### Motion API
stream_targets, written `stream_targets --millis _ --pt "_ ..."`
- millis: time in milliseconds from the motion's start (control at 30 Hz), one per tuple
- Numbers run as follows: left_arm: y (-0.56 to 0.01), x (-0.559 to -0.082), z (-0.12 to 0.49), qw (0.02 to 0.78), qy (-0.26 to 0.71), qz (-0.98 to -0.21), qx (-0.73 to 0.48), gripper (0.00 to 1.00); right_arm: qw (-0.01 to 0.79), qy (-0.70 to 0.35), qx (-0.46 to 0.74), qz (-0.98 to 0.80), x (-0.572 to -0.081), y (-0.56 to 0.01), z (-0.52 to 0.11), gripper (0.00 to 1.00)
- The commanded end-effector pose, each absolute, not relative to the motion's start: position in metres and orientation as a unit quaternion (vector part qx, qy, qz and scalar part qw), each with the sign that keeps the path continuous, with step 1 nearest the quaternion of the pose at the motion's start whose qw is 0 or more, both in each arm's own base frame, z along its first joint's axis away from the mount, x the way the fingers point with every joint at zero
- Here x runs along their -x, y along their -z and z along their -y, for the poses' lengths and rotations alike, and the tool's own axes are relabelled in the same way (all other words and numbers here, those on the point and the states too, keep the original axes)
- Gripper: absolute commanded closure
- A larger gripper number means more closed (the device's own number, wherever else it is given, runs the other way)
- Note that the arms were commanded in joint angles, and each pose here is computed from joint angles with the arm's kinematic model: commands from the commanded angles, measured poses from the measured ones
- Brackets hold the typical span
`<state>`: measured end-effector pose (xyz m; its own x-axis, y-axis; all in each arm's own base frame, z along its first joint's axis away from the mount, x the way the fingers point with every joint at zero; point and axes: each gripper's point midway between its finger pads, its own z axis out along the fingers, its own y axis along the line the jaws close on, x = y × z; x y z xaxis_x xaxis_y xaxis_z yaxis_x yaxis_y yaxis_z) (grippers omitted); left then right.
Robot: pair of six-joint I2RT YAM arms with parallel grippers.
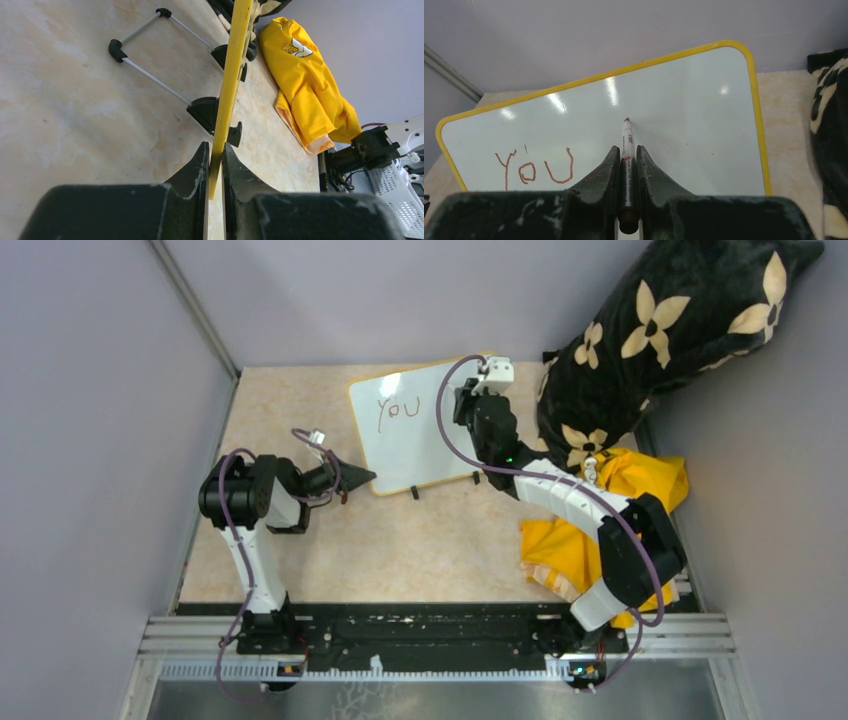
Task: Write a sentence on the whiteboard
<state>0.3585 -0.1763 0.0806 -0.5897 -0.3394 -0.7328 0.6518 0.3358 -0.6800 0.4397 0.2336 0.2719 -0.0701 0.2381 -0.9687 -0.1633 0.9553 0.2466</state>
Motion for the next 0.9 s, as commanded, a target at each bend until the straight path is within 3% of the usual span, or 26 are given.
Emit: stream_targets --millis 0,867 --pt "-0.084 -0.358 0.177 0.456 0.563 -0.678 -0.128 1.00 0.687 -0.162 -0.016 -0.708 -0.446 -0.284 -0.242 1.00" --pt "-0.084 -0.357 0.177 0.454 0.564 -0.678 -0.128 1.00 0.648 -0.186 0.004 -0.738 -0.419 -0.252 -0.241 1.00"
